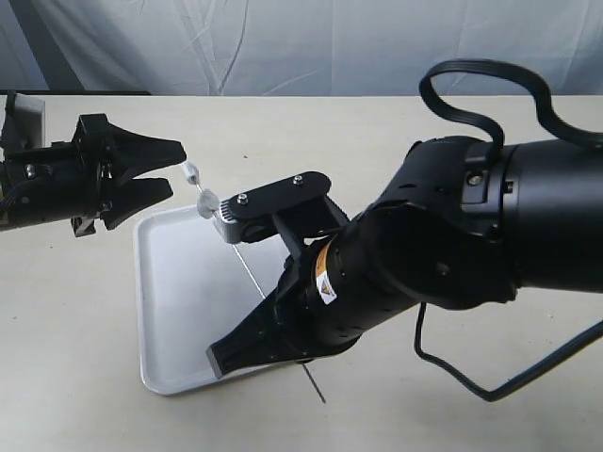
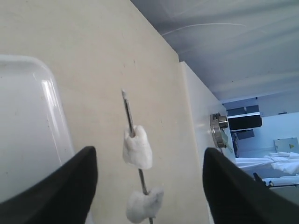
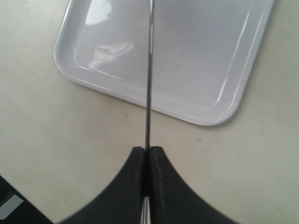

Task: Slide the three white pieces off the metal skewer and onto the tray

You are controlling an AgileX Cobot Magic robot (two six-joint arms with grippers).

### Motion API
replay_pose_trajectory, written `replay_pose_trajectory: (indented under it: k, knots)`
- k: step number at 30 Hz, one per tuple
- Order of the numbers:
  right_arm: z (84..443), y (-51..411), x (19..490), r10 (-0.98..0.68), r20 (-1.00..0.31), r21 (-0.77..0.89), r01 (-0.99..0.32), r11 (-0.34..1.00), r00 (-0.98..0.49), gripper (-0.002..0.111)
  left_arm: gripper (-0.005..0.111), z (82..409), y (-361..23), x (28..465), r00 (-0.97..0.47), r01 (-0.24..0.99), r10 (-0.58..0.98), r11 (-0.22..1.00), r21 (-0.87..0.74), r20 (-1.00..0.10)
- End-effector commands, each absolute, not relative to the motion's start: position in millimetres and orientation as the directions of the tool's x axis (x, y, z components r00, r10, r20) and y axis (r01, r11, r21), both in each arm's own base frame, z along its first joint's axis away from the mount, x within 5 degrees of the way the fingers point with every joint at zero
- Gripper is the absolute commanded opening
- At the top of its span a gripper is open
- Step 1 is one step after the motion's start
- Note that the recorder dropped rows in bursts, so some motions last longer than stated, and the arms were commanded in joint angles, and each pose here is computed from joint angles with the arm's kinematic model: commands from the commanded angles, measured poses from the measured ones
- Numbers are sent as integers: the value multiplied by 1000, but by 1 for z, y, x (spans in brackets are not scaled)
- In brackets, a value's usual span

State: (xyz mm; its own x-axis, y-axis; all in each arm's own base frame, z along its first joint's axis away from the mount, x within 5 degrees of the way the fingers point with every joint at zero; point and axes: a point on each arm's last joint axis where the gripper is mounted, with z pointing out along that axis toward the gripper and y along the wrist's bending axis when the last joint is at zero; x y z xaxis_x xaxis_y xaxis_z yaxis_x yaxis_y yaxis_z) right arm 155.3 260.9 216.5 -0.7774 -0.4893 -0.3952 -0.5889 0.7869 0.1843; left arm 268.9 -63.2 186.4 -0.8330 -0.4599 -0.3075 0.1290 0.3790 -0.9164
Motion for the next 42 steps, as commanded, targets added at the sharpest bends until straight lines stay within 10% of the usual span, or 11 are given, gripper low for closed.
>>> replay_pose_trajectory:
  k: [1,42]
  knots:
    - [220,262,155,-484,-427,193,-600,777,-764,-1,62,188,-66,271,-833,144,-452,381,-913,-320]
    - [218,255,156,-550,-404,104,-634,766,-731,-1,45,187,-84,272,-847,159,-419,389,-907,-328]
